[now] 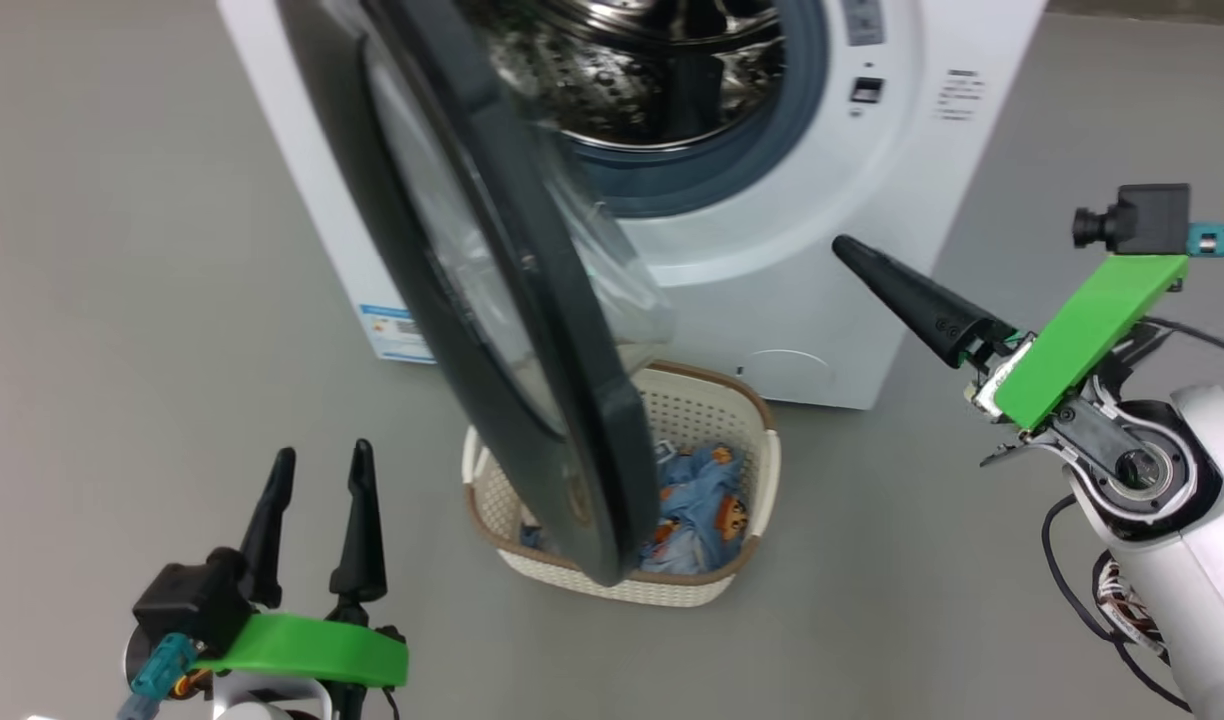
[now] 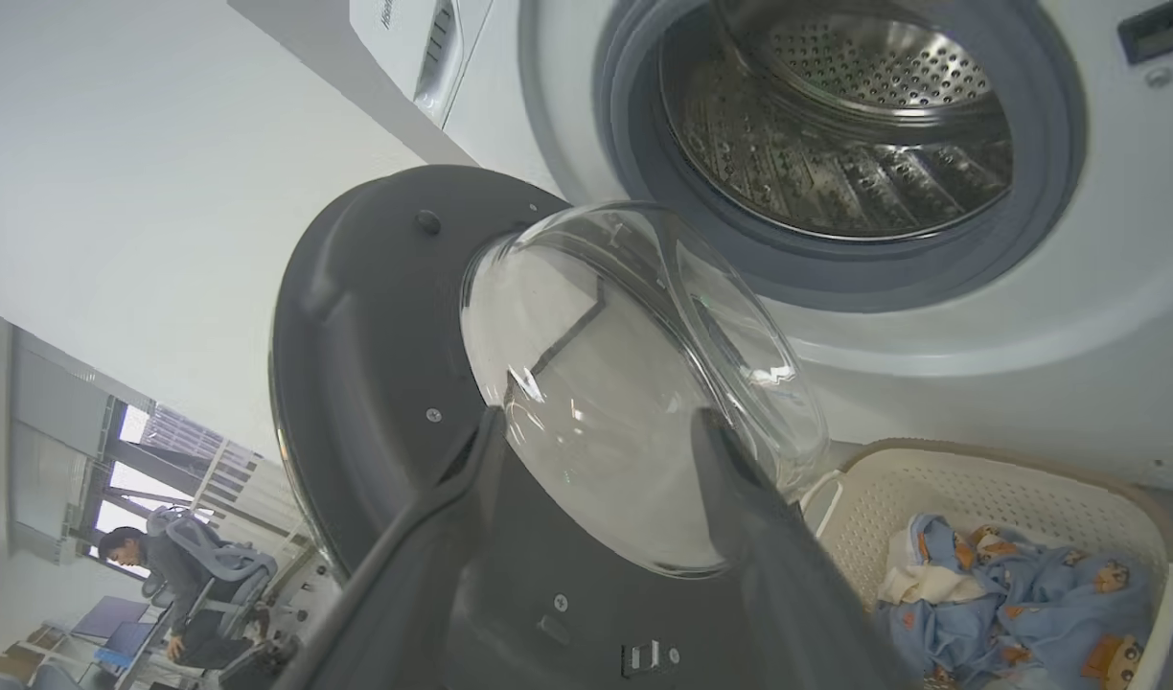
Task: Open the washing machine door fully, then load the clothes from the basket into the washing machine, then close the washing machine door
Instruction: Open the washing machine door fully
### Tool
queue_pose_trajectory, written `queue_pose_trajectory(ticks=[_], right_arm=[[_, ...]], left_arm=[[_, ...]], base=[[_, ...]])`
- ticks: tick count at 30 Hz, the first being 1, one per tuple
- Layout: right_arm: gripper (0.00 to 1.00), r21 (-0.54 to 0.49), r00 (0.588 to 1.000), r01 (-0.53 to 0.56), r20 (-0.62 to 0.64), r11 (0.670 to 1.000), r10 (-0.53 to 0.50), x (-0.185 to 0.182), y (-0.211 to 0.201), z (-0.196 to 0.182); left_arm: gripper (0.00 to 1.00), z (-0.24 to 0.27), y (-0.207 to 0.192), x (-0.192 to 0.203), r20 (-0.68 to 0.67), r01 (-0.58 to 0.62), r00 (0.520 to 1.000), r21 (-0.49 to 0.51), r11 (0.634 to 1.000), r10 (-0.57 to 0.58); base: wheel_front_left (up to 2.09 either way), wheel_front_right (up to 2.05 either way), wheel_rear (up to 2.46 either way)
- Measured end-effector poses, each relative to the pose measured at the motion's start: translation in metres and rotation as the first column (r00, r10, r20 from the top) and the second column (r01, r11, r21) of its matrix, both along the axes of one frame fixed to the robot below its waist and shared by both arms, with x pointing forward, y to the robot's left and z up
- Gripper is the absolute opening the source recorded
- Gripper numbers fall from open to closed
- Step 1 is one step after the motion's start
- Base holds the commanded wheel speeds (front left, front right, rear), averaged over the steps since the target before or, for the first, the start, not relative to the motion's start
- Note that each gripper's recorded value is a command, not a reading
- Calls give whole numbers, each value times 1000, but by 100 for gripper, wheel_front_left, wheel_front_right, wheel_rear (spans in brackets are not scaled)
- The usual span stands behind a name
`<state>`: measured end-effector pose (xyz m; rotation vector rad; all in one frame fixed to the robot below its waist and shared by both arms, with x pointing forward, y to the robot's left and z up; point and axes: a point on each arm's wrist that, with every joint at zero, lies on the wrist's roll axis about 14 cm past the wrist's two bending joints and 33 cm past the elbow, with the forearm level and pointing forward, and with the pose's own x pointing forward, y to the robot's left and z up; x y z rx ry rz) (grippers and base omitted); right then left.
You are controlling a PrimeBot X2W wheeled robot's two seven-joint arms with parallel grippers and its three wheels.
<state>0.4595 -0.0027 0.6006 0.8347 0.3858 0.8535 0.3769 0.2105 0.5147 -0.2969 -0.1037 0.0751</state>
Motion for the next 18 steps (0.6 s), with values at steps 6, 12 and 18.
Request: queue_pose_trajectory(ticks=[6, 12, 18], right_arm=[[100, -47, 978, 157, 149, 986, -149, -1, -33, 7], [100, -74, 925, 303, 264, 950, -274, -4, -68, 7], [100, -69, 838, 456, 370, 888, -401, -12, -106, 0]], left_arm=[[100, -1, -14, 13, 0, 42, 999, 1, 999, -42], [100, 3, -28, 23, 10, 80, 997, 7, 997, -80], [100, 5, -37, 25, 18, 111, 994, 12, 994, -112]], base=[[0, 0, 0], [0, 0, 0], [0, 0, 0]])
